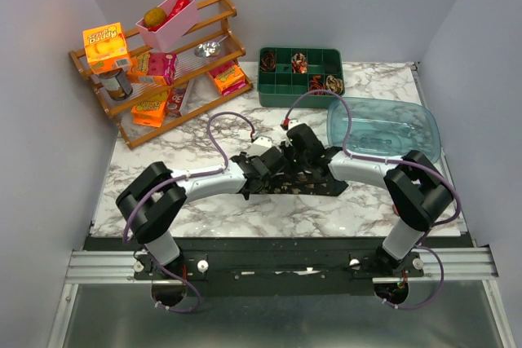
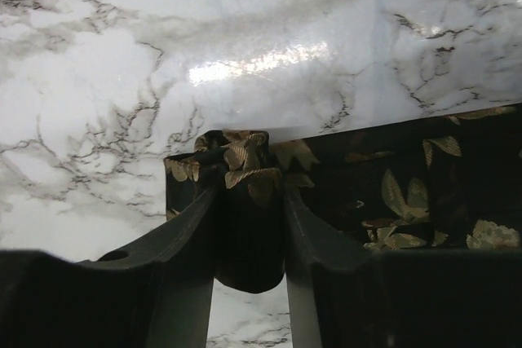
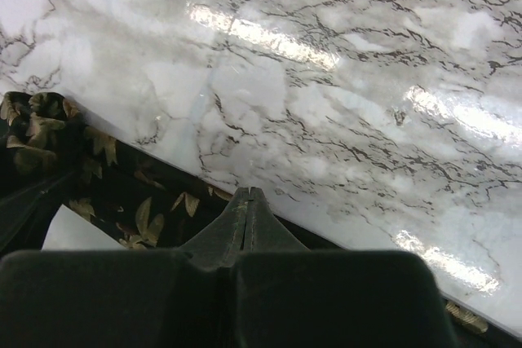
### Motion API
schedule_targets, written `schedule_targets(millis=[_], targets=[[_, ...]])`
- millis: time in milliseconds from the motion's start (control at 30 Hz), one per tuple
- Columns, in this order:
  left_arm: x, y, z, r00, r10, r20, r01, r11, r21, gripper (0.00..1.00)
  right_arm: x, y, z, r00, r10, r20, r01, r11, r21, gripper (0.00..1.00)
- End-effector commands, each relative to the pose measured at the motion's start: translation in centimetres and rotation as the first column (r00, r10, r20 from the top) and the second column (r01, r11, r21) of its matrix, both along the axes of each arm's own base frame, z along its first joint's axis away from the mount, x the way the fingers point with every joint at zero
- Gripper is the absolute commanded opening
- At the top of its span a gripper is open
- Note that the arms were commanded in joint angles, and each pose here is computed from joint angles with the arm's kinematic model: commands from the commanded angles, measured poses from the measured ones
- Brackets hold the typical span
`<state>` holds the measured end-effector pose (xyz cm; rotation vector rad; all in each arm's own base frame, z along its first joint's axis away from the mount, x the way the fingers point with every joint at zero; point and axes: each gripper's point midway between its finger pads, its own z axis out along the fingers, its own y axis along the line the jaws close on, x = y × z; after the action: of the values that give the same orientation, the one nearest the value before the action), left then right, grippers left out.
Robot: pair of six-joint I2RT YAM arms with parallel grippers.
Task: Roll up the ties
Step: Roll the tie at the center of the board.
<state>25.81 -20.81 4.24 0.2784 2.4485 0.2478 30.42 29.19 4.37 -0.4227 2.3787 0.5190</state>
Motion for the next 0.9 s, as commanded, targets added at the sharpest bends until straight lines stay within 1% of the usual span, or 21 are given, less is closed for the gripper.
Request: schedule_targets(millis=[0,100,333,433,467,567,700,733,867], targets=[[-1.0,-2.0,-0.8,1.000,0.005,-0.024,-0.009,0.990,-0.138,0.55,0.1,-0.9,0.1,0.999,-0.030,0.011,0.030,1.000,-0.010,0.01],[-1.0,-2.5,0.1,1.000,0.001,-0.002,-0.001,0.982,-0.191,0.61,0.1,-0.9,0.1,1.000,-0.027,0.010,0.028,1.000,-0.009,0.01],[-1.0,-2.9,1.9,0.998,0.015,0.057,-0.001,0.972,-0.236,0.64,0.4,-0.2,0.7,1.000,-0.016,0.027,0.015,1.000,0.020,0.01],[-1.2,-3.0,2.7,0.996,0.017,0.085,0.006,0.966,-0.260,0.66,0.3,0.4,1.6,0.999,0.015,0.045,-0.018,0.999,0.048,0.01],[-1.2,-2.8,2.9,0.996,0.017,0.089,0.007,0.964,-0.266,0.66,0.0,0.7,2.2,0.998,0.037,0.051,-0.041,0.997,0.071,0.01],[-1.1,-2.6,4.2,0.992,0.026,0.124,0.012,0.955,-0.295,0.72,-0.3,1.5,3.8,0.993,0.081,0.084,-0.091,0.989,0.120,0.01],[-1.0,-2.2,5.7,0.987,0.028,0.160,0.025,0.947,-0.321,0.80,-0.7,3.1,7.2,0.980,0.134,0.148,-0.164,0.963,0.215,0.01],[-0.8,-2.1,6.4,0.985,0.035,0.170,0.025,0.940,-0.340,0.81,-0.7,3.5,7.9,0.976,0.147,0.161,-0.182,0.955,0.233,0.01],[-0.7,-0.6,7.0,0.983,0.072,0.169,-0.004,0.929,-0.371,0.83,-1.2,5.7,9.7,0.961,0.207,0.185,-0.252,0.929,0.272,0.01]])
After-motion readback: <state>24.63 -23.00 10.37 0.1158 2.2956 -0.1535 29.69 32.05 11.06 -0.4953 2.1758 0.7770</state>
